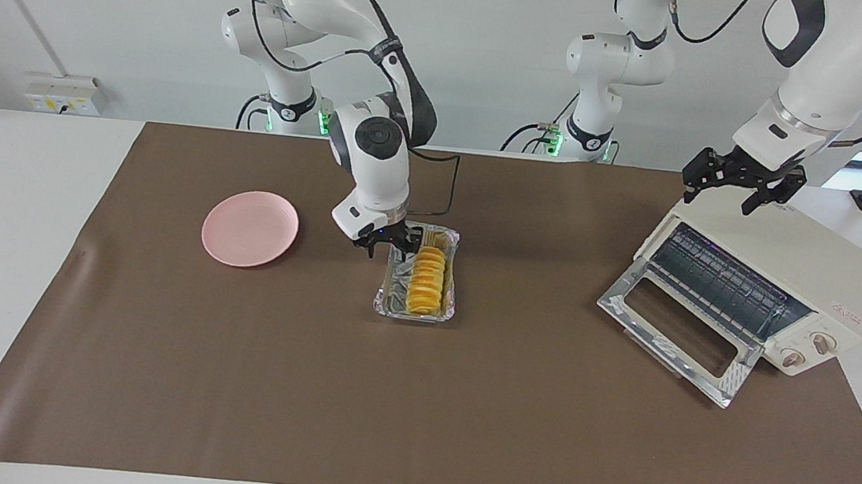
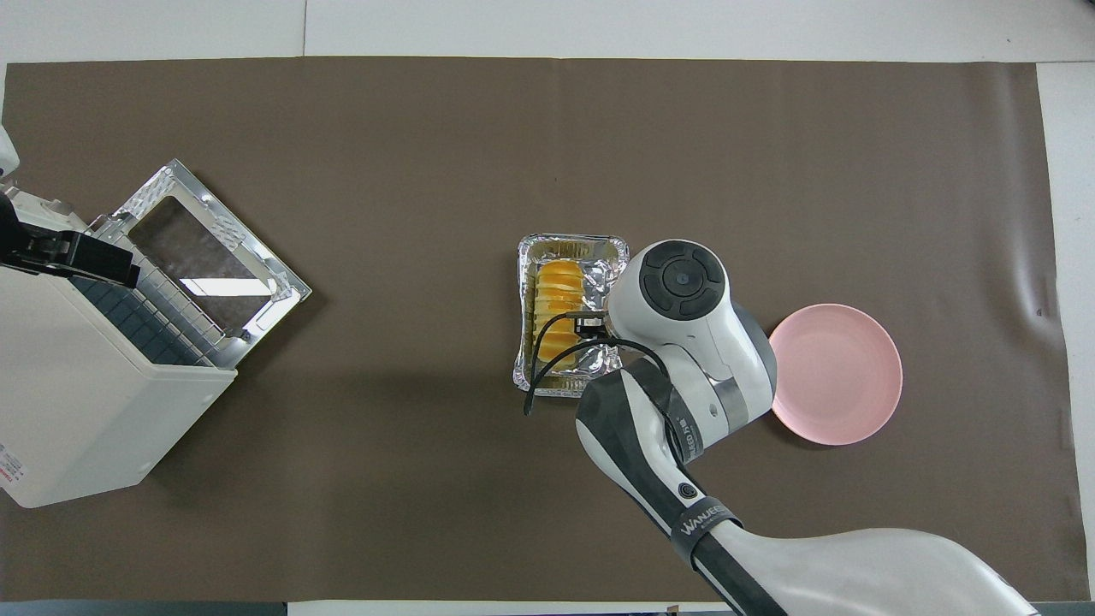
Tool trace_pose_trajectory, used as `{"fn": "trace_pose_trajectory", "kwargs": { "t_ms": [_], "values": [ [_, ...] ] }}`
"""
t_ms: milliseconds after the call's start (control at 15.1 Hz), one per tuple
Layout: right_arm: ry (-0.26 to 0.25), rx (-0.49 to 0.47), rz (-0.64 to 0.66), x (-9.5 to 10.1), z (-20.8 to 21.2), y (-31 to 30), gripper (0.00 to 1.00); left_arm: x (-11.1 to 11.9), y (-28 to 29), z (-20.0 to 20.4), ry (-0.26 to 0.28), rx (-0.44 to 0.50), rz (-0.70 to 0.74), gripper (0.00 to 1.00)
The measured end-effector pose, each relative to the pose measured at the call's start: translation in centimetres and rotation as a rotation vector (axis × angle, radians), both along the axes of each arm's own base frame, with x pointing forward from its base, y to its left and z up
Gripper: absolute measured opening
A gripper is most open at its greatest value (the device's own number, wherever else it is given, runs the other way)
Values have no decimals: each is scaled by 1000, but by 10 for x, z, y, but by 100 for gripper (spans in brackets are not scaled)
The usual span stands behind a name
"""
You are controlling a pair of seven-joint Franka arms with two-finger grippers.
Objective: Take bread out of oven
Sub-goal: 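Grasp the foil tray rim and drag it beyond the plate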
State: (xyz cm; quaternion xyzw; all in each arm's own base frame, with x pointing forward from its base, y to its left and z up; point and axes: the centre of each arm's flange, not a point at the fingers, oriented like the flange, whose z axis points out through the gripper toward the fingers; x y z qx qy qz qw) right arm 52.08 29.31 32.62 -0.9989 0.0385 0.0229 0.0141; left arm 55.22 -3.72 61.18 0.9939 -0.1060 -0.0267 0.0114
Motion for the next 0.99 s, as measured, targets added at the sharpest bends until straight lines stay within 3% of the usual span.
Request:
{"fn": "trace_pose_trajectory", "kwargs": {
  "t_ms": [198,661,793,992],
  "values": [
    [-5,2,-9,3,2,-4,2,0,-1,0,1,-7,12,100],
    [-44,21,-28,36,39,-76,2,0,-2,-3,9,-6,26,100],
    [-55,34,-8,58,57,-122,2,-1,-1,-6,14,-6,26,100],
    [-115,101,30,94,89,-206,2,-1,-1,-8,18,-6,27,100]
  ]
}}
